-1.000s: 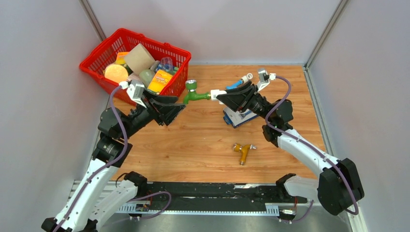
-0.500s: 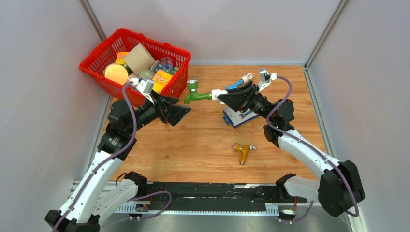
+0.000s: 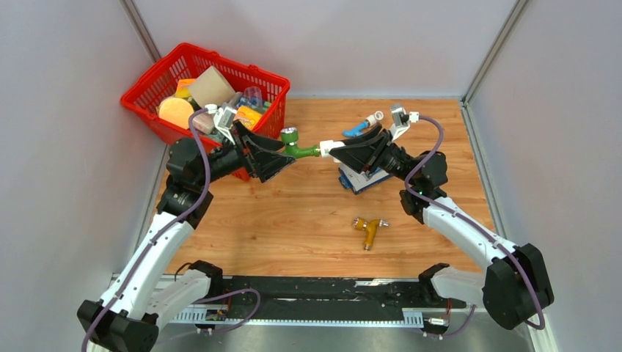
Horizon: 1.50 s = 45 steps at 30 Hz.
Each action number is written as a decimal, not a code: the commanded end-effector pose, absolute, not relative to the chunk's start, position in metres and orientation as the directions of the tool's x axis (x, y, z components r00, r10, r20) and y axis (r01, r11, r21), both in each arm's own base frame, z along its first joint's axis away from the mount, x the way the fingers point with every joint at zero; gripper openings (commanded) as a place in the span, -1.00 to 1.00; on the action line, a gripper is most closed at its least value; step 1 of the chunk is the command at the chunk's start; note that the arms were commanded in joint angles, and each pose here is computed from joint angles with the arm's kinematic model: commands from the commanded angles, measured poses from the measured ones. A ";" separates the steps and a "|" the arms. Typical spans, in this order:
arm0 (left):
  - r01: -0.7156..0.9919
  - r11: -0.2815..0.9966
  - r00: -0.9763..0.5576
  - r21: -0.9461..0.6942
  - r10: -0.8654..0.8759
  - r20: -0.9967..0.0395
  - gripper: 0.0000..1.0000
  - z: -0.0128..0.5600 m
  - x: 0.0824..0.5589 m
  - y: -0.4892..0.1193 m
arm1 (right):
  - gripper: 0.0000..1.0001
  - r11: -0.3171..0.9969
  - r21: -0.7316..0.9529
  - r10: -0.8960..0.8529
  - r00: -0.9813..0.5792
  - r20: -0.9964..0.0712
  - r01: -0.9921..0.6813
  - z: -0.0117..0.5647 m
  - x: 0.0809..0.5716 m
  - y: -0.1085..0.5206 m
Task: Install the water faucets
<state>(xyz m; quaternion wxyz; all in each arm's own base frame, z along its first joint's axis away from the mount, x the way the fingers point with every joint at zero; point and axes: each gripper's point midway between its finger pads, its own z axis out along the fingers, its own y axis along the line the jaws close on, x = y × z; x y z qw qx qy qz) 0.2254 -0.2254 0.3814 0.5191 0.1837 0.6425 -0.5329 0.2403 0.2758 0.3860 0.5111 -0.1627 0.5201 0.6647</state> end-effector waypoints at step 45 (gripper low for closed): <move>0.745 0.490 0.461 0.452 0.111 -0.880 -1.00 0.331 0.202 -0.197 | -0.14 0.019 0.960 0.354 -0.896 -0.268 -0.279 0.281 0.272 0.322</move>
